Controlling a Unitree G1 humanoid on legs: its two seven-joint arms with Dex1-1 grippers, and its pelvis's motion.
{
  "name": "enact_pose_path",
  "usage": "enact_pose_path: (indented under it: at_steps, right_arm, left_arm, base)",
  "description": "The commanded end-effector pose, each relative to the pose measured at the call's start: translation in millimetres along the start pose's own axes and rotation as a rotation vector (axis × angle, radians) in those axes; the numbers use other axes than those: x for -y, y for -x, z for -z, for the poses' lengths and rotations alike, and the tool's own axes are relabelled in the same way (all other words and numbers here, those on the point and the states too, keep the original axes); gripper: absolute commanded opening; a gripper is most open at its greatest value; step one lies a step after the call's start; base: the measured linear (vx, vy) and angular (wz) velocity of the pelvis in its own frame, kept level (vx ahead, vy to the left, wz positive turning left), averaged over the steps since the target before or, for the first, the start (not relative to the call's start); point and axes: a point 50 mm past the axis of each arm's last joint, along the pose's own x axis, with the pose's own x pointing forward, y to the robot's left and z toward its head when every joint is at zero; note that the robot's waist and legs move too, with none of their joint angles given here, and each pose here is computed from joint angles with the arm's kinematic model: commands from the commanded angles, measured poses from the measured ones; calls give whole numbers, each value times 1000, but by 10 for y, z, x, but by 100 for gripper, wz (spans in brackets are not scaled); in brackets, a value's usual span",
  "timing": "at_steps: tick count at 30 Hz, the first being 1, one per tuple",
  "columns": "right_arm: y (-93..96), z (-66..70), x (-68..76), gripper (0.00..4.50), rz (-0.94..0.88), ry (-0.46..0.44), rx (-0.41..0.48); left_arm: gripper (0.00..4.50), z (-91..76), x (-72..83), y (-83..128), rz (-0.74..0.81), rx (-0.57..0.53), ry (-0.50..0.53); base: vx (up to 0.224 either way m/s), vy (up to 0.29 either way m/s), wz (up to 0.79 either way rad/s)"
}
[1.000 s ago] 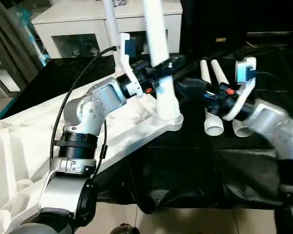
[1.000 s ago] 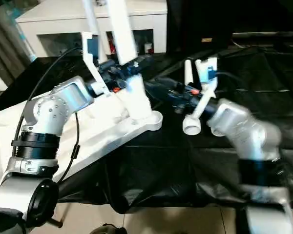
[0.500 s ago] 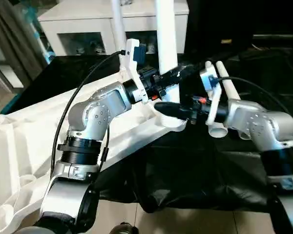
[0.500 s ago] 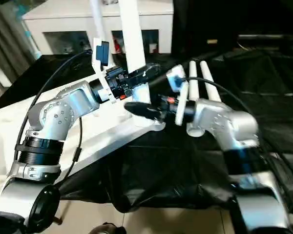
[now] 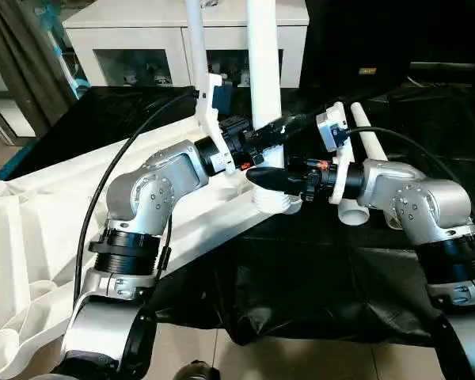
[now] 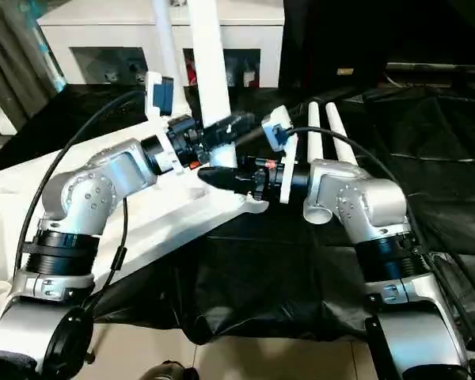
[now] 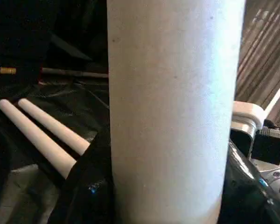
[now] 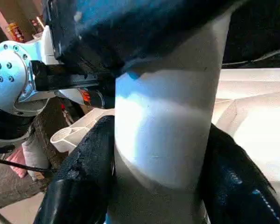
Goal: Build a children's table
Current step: Insert table leg to table base
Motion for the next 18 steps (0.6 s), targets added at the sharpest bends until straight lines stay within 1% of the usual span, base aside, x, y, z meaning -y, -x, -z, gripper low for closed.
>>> enact_pose_path:
  at_steps: [1, 2, 3, 4, 8, 9, 10, 11, 12, 13, 14, 15, 16, 17, 18]
  right_arm:
    - [-22, 77, -29, 211, -29, 1, -43]
    - [-16, 86, -35, 209, -35, 0, -39]
    - [-15, 86, -35, 209, -36, 0, -39]
    - [-3, 97, -50, 202, -55, 5, -31]
    - [42, 127, -143, 199, -167, 24, -5]
    - [49, 130, -154, 198, -180, 22, -3]
    - [74, 149, -206, 198, -240, 10, 2]
    - [84, 159, -228, 198, -266, 3, 2]
    - [84, 159, -228, 198, -266, 3, 2]
    - [117, 187, -278, 198, -321, -8, -9]
    - [118, 188, -280, 198, -323, -9, -9]
    - [143, 203, -314, 198, -360, -15, -21]
    - [151, 207, -325, 198, -372, -16, -25]
    - [167, 214, -347, 198, -394, -22, -34]
    - [186, 227, -375, 198, -421, -22, -49]
  left_arm:
    - [269, -113, 39, 13, 24, 44, -4]
    - [278, -114, 42, 15, 26, 48, -1]
    - [278, -114, 43, 15, 26, 48, 0]
    - [310, -117, 56, 17, 39, 53, 4]
    - [320, -124, 144, 44, 143, 50, 48]
    - [349, -124, 156, 52, 159, 50, 56]
    - [357, -114, 204, 100, 238, 38, 90]
    - [357, -106, 222, 126, 271, 30, 105]
    - [367, -106, 222, 126, 271, 30, 105]
    - [367, -119, 254, 188, 349, 41, 159]
    - [385, -120, 255, 191, 352, 42, 162]
    - [399, -157, 276, 233, 418, 71, 217]
    - [404, -170, 283, 246, 440, 81, 234]
    - [404, -190, 294, 266, 478, 92, 262]
    - [346, -204, 314, 291, 526, 93, 280]
  base:
    - [0, 0, 0]
    - [0, 0, 0]
    - [0, 0, 0]
    - [0, 0, 0]
    - [0, 0, 0]
    - [0, 0, 0]
    - [0, 0, 0]
    - [0, 0, 0]
    - [0, 0, 0]
    - [0, 0, 0]
    - [0, 0, 0]
    - [0, 0, 0]
    - [0, 0, 0]
    - [0, 0, 0]
    - [0, 0, 0]
